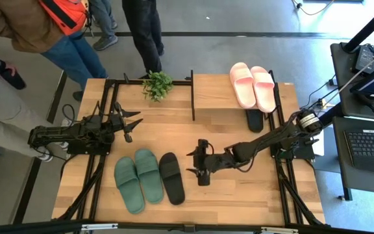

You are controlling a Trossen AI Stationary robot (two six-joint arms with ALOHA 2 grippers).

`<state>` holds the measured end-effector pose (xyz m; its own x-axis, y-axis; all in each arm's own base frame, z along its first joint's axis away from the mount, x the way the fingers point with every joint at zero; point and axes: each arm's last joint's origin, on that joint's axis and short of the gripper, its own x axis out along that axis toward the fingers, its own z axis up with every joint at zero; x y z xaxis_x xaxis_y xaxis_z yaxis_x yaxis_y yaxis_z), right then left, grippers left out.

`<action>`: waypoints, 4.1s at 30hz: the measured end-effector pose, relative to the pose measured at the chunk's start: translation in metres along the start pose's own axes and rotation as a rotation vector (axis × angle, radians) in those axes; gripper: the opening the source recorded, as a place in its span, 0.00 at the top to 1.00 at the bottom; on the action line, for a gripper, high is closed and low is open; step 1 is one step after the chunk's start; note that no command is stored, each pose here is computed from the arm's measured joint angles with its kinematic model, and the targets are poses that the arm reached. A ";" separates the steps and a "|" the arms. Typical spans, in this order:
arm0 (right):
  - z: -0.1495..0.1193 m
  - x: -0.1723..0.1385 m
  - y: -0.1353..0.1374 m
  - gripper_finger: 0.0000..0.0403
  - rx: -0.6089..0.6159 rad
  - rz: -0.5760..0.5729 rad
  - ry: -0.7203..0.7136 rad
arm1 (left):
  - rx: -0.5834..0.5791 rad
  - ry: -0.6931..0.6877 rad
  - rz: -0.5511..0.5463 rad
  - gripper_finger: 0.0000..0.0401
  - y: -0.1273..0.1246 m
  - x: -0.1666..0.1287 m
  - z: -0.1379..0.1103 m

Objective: Pick and place slides into the shelf
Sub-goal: Put the black slide under the shelf

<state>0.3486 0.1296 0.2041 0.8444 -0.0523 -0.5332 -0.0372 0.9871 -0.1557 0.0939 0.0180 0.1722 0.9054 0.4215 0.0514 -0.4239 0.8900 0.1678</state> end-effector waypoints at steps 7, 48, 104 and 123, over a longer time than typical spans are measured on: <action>-0.009 0.020 0.009 0.28 -0.046 0.002 -0.009 | 0.003 0.000 0.000 0.64 0.000 0.000 0.000; 0.007 0.098 0.045 0.92 -0.202 -0.203 0.315 | -0.002 0.000 0.000 0.64 0.000 0.000 0.000; -0.180 -0.105 -0.073 0.97 0.163 -0.895 0.578 | 0.031 0.001 0.005 0.64 0.000 0.000 0.000; -0.183 -0.094 -0.087 0.92 0.097 -0.882 0.595 | 0.032 0.001 0.007 0.64 0.000 0.000 0.000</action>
<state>0.1749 0.0211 0.1159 0.1544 -0.7936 -0.5885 0.5241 0.5708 -0.6321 0.0938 0.0181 0.1723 0.9023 0.4280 0.0515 -0.4292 0.8811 0.1988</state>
